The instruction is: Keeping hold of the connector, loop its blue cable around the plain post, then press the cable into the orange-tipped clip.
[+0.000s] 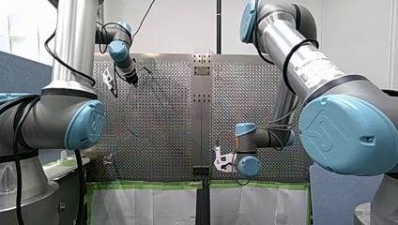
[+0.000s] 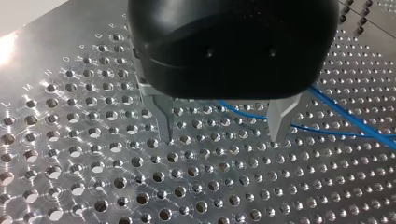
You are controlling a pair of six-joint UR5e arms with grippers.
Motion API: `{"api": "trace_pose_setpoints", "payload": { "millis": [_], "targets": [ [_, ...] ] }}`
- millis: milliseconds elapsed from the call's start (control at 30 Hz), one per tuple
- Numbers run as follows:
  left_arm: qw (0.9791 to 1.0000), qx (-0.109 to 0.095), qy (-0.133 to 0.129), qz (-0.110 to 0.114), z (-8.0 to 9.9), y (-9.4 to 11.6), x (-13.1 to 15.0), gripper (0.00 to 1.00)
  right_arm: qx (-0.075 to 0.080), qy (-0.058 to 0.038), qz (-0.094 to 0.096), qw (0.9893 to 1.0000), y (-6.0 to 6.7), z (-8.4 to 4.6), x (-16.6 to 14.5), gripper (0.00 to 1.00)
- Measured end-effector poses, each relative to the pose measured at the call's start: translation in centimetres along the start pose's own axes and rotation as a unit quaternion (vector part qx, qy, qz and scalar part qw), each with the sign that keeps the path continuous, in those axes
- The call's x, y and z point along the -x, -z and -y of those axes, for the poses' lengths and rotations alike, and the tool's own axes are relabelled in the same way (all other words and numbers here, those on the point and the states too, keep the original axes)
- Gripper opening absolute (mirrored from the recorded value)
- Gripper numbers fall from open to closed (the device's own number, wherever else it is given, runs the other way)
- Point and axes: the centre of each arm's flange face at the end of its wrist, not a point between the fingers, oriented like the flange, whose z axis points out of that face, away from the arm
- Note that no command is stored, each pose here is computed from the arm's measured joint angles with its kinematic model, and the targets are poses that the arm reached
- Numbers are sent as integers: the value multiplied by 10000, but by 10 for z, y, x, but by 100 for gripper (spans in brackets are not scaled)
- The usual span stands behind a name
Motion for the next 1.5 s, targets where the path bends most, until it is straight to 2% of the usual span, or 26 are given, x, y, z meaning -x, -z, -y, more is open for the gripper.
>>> {"api": "trace_pose_setpoints", "payload": {
  "millis": [200, 367, 567, 900, 1200, 1500],
  "targets": [
    [9999, -95, 101, 4, 1, 2, 3, 98, -1, -3, 5, 10000, 0, 0, 1, 0],
    [9991, -222, 288, 225, 4, 9, 17, 98, -1, -4, 10, 10000, 0, 0, 1, 0],
    [9980, -365, 383, 341, 10, 19, 26, 98, -1, -4, 9, 10000, 0, 0, 2, 0],
    [9978, -471, 339, 320, 18, 40, 20, 98, 2, -6, -1, 10000, 0, 0, 2, 0],
    [9965, -645, 295, 447, 31, 78, 26, 98, 1, -8, -12, 10000, 0, 0, 1, 0],
    [9971, -698, 19, 317, 45, 112, 18, 98, -4, -7, -7, 10000, 0, 0, 2, 0]
  ]
}}
